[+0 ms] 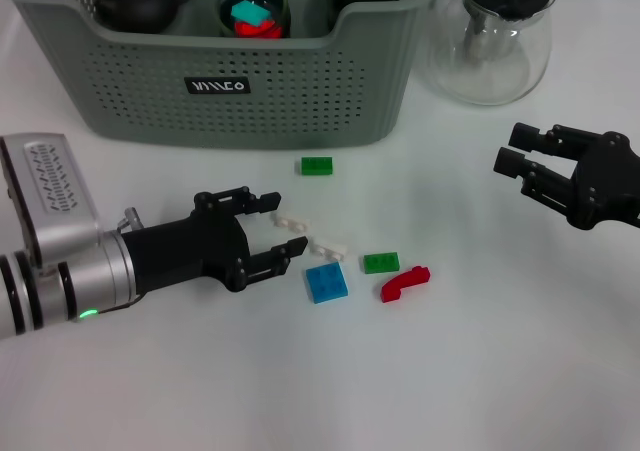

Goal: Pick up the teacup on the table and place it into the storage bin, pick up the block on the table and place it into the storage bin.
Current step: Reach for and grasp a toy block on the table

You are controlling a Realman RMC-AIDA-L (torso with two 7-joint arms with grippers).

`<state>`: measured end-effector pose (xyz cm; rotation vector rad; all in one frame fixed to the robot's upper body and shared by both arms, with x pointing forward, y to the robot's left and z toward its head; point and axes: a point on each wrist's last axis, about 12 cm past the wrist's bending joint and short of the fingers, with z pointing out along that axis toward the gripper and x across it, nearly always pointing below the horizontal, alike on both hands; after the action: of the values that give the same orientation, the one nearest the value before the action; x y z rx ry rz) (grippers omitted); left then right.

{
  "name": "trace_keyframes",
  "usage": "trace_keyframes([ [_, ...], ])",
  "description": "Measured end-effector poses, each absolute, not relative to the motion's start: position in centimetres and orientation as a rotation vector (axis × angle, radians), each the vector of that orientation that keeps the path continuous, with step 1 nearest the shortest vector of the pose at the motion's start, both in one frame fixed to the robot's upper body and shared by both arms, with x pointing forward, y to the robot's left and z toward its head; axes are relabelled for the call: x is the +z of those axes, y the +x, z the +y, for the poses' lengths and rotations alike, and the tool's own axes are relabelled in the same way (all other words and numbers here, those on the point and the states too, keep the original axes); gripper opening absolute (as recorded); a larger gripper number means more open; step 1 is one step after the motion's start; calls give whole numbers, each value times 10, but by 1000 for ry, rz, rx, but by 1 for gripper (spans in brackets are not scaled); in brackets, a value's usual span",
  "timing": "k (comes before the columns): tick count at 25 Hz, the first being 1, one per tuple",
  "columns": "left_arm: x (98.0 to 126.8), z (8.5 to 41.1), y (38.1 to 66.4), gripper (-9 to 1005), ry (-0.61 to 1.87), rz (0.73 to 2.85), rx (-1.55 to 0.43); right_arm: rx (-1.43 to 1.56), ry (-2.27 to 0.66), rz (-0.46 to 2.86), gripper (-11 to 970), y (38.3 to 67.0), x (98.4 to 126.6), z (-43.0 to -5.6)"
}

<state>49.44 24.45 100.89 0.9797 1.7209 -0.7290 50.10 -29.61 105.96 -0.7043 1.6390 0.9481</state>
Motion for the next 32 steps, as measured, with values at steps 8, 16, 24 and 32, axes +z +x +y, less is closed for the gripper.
trace_keyframes([
  [8,1005,240,486,625,991,1705,-764,946,-704,1642,412,501,1059,-296],
  [16,996,234,468,625,1061,1672,-792,940,-698,1647,412,501,1058,-296],
  [24,987,225,464,624,1064,1685,-775,938,-702,1648,413,503,1058,-295],
  [32,983,217,467,624,1085,1698,-755,926,-698,1661,414,503,1057,-296],
])
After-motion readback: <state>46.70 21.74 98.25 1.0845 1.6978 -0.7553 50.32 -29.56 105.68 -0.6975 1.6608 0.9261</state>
